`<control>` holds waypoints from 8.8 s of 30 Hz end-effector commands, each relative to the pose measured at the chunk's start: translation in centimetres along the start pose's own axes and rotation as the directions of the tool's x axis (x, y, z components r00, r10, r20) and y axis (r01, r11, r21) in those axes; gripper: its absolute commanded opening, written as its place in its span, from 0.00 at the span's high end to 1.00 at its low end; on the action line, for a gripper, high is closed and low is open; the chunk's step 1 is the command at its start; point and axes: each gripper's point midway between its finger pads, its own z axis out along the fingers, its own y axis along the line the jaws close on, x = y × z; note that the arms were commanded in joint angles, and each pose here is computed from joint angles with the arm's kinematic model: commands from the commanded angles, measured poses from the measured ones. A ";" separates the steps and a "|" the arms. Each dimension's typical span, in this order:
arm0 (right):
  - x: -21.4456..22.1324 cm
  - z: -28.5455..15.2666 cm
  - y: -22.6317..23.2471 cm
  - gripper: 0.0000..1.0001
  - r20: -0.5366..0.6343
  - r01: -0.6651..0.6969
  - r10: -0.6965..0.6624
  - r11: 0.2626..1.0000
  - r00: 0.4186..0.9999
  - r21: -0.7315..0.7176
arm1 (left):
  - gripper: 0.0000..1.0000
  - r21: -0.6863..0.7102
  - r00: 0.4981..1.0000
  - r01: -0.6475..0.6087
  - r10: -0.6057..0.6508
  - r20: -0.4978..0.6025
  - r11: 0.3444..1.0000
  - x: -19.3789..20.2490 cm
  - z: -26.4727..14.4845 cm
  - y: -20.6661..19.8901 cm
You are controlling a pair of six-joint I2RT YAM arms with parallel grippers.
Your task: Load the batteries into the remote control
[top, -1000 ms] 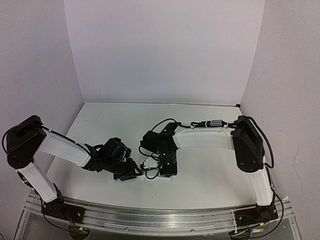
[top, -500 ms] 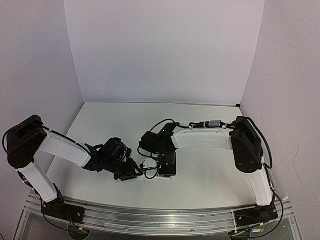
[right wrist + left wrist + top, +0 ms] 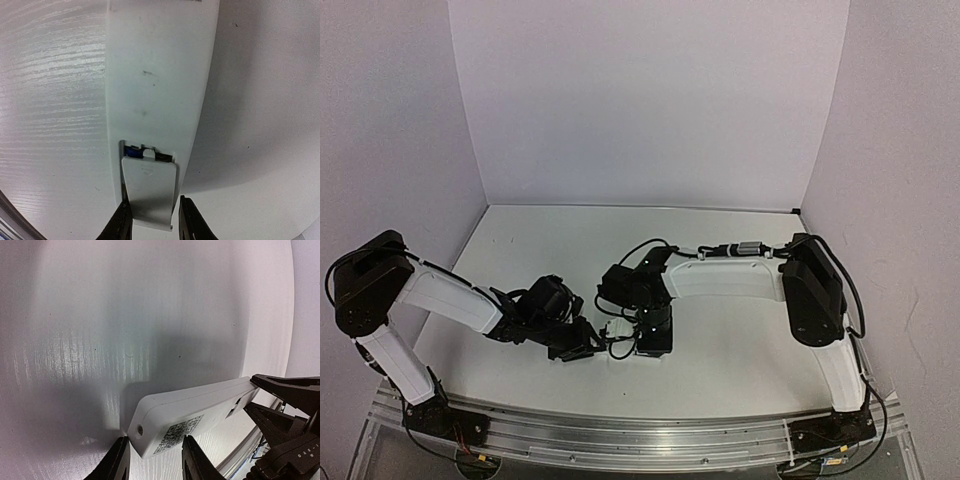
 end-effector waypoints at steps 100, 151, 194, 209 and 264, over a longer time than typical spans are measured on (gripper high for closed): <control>1.2 0.9 0.0 0.69 0.031 -0.850 0.949 -0.267 -0.315 -0.454 | 0.62 -0.066 0.987 -0.159 0.159 -0.008 0.985 -4.2 0.3 -0.4; 1.4 2.5 1.7 0.83 0.011 -0.881 0.938 -0.322 -0.347 -0.348 | 0.74 -0.052 0.981 -0.176 0.171 -0.088 0.983 -0.3 0.7 -0.7; 6.8 6.7 6.0 0.76 -0.043 -0.923 0.931 -0.364 -0.361 -0.127 | 0.79 -0.162 0.979 -0.170 0.148 -0.140 0.972 1.0 1.2 1.9; 4.6 6.7 5.7 0.78 -0.059 -0.955 0.969 -0.245 -0.238 -0.165 | 0.81 -0.190 0.980 -0.159 0.131 -0.150 0.969 0.9 1.6 2.6; -9.4 6.3 1.9 0.83 -0.030 -0.807 0.991 -0.122 -0.129 -0.577 | 0.84 -0.247 0.978 -0.179 0.145 -0.149 0.952 1.6 1.6 3.1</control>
